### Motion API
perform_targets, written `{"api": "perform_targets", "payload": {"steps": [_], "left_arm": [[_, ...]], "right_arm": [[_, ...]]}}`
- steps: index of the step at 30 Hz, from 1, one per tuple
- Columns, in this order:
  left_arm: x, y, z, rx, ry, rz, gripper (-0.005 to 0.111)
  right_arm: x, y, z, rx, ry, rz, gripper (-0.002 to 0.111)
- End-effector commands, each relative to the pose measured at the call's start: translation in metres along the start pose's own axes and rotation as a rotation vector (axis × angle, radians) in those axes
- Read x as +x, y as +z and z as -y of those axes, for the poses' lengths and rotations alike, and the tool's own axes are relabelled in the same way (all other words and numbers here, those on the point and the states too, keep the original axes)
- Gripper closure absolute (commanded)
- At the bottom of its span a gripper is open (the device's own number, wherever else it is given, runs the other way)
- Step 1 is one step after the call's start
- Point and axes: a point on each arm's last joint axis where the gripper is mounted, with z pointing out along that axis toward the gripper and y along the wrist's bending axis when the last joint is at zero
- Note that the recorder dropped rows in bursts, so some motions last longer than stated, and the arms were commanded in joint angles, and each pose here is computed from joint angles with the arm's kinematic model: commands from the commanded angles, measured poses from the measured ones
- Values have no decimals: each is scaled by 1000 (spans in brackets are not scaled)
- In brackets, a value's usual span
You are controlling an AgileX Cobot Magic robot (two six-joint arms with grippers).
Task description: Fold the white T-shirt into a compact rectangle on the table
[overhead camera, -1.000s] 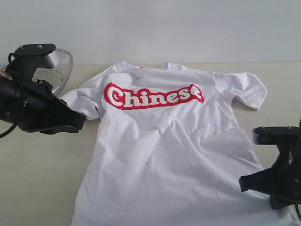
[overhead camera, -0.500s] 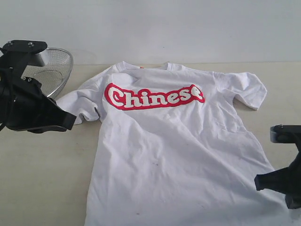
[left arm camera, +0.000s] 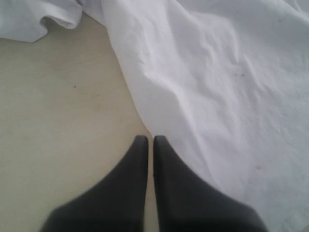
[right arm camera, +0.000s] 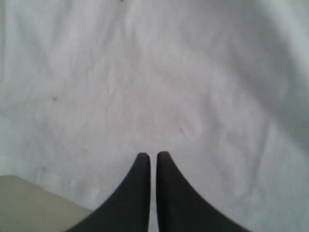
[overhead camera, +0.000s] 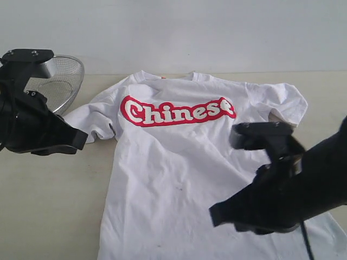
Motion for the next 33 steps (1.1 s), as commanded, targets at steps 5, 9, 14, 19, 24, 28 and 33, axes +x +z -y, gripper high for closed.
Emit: {"api": "perform_targets", "payload": {"steps": [5, 9, 14, 19, 24, 28, 33], "left_arm": [[4, -1, 1, 4, -24, -31, 102], [6, -1, 2, 8, -41, -50, 102], [8, -1, 2, 15, -46, -74, 102], [8, -1, 2, 15, -46, -74, 102], [8, -1, 2, 15, -46, -74, 102], [9, -1, 3, 17, -43, -85, 102], [10, -1, 2, 15, -40, -92, 102]], "right_arm": [[14, 41, -58, -78, -138, -75, 108], [12, 44, -76, -108, -171, -79, 108], [14, 65, -72, -68, -172, -132, 108], [18, 79, -68, -39, -169, -169, 108], [17, 80, -64, 2, -173, -170, 108], [18, 79, -52, 135, -180, -188, 108], [22, 79, -43, 183, -155, -217, 108]]}}
